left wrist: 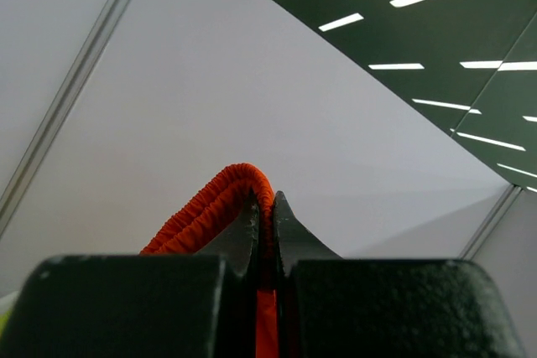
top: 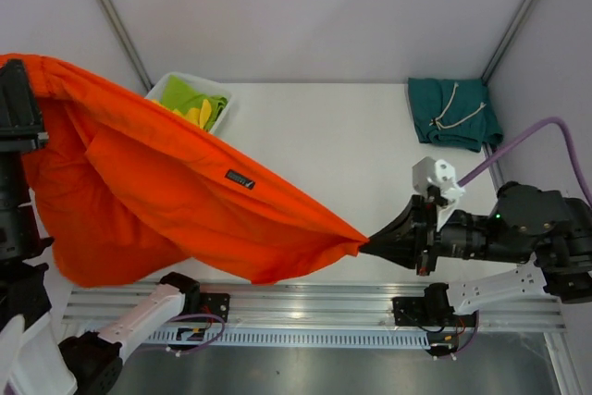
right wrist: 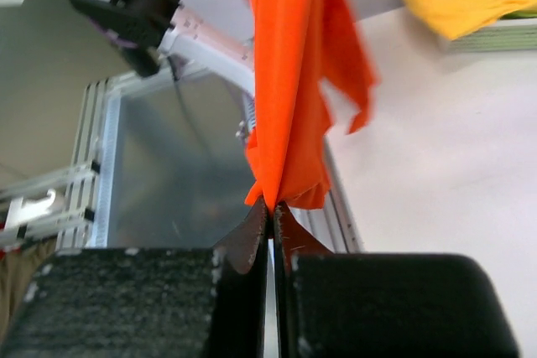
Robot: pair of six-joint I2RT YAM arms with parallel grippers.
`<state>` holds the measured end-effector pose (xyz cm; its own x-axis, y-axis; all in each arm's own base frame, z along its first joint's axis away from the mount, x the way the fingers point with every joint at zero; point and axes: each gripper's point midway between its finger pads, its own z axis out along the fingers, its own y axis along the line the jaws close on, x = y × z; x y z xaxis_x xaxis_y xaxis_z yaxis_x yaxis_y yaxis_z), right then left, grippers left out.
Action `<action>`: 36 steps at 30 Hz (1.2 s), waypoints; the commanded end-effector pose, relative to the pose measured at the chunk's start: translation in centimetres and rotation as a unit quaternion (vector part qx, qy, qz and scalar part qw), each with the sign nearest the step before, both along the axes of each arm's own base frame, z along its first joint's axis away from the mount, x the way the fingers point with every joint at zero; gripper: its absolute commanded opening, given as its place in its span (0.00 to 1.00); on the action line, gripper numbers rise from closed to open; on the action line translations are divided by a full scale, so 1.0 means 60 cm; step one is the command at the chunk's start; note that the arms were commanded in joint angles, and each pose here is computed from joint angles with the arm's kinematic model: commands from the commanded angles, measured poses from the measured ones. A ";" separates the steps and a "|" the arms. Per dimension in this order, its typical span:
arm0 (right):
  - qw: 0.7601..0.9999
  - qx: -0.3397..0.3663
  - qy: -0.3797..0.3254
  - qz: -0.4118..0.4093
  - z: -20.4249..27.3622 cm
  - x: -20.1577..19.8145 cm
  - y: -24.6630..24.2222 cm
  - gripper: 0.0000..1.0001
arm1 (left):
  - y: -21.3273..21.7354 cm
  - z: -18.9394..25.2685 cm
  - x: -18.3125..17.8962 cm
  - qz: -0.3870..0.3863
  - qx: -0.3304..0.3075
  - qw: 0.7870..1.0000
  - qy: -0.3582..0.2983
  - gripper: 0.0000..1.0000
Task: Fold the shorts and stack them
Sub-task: Flatten the shorts out
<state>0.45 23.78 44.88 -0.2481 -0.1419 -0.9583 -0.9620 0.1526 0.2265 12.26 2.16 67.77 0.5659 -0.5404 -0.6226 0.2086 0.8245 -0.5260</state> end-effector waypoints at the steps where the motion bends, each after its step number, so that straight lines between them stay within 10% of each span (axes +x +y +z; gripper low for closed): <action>1: 0.997 -0.015 -0.002 -0.078 -0.006 0.044 -0.036 0.00 | -0.048 -0.019 0.117 -0.009 0.023 0.999 0.039 0.00; 12: 0.920 -0.224 0.049 -0.317 -0.251 0.240 -0.071 0.00 | -0.199 -0.251 0.421 -0.086 0.068 0.980 0.164 0.00; 25: 0.801 -0.143 0.280 -0.509 -0.368 0.387 -0.200 0.00 | -0.402 -0.518 0.667 -0.158 0.147 0.950 0.226 0.00; 36: 0.844 -0.070 0.268 -0.460 -0.346 0.387 -0.170 0.00 | -0.428 -0.515 0.687 -0.164 0.165 0.954 0.189 0.00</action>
